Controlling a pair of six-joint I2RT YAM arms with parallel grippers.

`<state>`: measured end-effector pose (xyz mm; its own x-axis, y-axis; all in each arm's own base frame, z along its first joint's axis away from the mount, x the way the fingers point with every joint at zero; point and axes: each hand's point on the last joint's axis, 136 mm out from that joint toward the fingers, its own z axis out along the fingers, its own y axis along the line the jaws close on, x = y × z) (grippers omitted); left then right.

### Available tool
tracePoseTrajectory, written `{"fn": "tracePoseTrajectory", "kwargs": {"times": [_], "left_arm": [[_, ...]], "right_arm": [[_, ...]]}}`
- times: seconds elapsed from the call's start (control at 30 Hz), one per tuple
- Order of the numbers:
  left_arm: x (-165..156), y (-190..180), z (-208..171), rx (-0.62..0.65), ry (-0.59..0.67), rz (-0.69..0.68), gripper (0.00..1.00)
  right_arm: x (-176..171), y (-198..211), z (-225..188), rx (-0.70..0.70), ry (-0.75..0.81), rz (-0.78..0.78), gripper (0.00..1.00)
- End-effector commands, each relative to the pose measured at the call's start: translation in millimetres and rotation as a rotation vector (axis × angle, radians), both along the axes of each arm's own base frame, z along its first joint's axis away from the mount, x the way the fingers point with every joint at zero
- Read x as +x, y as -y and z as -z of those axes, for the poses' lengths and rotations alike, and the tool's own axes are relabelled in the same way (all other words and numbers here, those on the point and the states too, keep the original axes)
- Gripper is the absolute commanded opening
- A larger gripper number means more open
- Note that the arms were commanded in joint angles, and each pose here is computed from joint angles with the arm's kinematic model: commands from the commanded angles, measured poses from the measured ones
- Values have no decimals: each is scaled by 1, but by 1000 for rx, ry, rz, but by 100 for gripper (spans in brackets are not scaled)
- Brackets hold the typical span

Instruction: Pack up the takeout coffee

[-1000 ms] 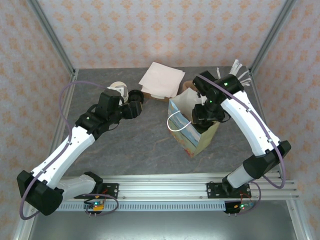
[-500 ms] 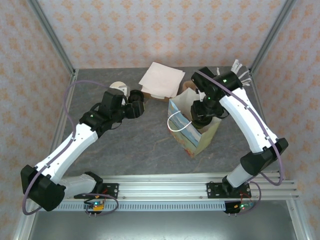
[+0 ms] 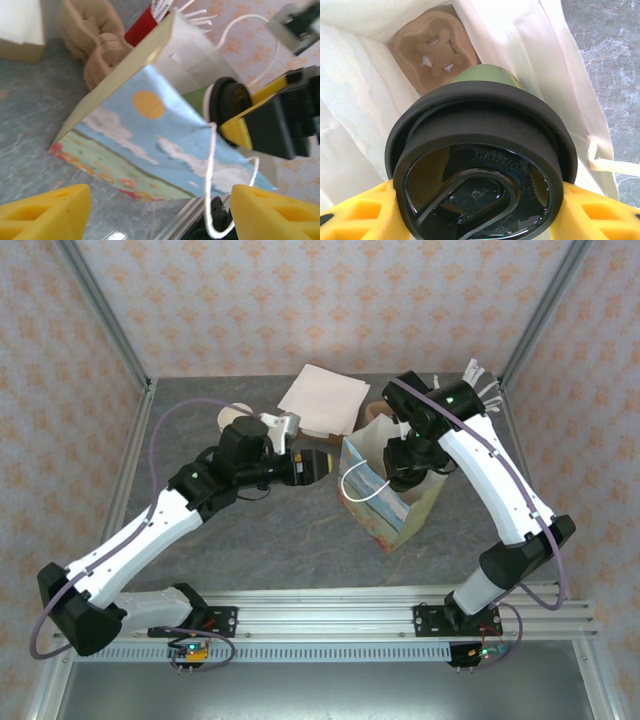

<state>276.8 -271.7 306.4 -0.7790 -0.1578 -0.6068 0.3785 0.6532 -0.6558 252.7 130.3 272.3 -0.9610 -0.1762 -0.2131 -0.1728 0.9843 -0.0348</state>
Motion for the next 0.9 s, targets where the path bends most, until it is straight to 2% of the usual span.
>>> {"fn": "tracePoseTrajectory", "kwargs": {"times": [0.0,0.13,0.33,0.43,0.67,0.87], "left_arm": [[15,15,-5,34,31,-1,74],[36,27,-5,72,53,-15,71],[67,24,6,280,119,-62,69],[76,32,10,320,127,-36,66],[89,58,25,404,107,103,49],[97,62,31,491,124,159,36]], "right_arm": [[-28,20,1,-103,-99,-20,57],[-31,15,5,-99,-113,-36,57],[-31,14,3,-98,-105,-43,56],[-30,15,4,-96,-102,-41,56],[-30,14,9,-93,-107,-40,56],[-29,12,7,-86,-96,-42,55]]}}
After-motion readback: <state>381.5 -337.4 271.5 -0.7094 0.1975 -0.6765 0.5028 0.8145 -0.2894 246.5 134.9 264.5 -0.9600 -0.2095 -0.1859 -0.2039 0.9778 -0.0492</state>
